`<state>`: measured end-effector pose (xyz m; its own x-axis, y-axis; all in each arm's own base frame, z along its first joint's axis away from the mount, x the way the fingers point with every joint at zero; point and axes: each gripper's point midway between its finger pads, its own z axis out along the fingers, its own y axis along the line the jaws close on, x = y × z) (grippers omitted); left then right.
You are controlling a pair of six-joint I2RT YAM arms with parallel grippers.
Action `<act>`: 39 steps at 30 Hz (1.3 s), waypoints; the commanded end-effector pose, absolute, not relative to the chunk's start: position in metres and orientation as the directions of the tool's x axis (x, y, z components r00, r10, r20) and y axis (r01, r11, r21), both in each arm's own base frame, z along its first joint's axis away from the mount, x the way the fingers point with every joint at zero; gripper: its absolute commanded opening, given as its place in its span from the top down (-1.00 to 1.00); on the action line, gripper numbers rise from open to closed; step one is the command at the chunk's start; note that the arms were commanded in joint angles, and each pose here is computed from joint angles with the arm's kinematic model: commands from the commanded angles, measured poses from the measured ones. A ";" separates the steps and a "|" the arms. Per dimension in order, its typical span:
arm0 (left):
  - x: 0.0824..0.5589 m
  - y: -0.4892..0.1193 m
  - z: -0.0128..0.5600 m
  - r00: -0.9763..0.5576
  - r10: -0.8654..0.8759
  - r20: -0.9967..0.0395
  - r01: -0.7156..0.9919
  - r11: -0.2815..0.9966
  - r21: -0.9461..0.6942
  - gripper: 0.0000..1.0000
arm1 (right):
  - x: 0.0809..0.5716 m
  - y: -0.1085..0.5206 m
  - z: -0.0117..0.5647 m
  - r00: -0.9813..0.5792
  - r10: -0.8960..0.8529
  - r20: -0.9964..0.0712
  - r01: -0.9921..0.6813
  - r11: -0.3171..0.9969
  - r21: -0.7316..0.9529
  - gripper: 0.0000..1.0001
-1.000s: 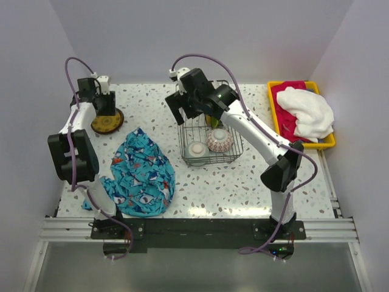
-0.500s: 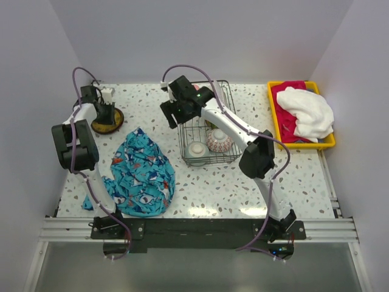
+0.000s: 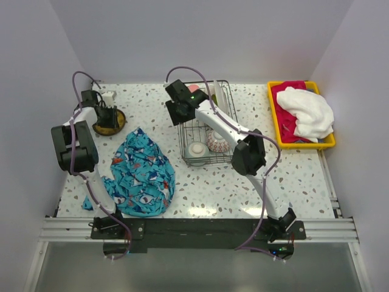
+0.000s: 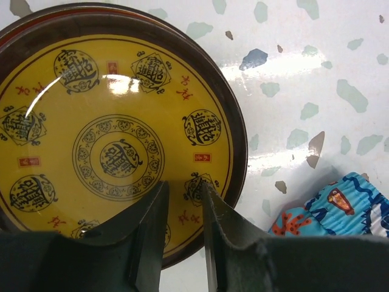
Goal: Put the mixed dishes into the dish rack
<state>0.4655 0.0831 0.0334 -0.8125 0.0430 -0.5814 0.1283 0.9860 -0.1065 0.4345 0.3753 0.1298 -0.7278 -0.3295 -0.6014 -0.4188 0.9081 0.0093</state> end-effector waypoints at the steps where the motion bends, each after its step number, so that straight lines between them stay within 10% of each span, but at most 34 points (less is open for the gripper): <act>1: 0.445 0.054 0.019 -0.851 0.064 -0.521 0.192 0.962 -0.194 0.32 | 0.458 0.356 0.136 -0.736 -0.225 -0.639 -0.282 0.959 -0.014 0.07; 18: 0.438 -0.063 0.030 -0.818 0.200 -0.539 0.428 0.838 -0.338 0.32 | 0.500 0.291 0.140 -0.722 -0.189 -0.666 -0.152 0.982 -0.114 0.21; 30: 0.456 -0.059 0.168 -0.597 0.157 -0.787 0.484 0.852 -0.197 0.08 | 0.476 0.362 0.258 -0.485 -0.172 -0.857 -0.458 0.885 0.082 -0.27; 39: 0.335 -0.132 0.148 -0.610 0.356 -0.708 0.771 0.475 -0.425 0.98 | 0.472 0.343 0.297 -0.413 -0.061 -0.909 -0.393 0.912 0.117 -0.29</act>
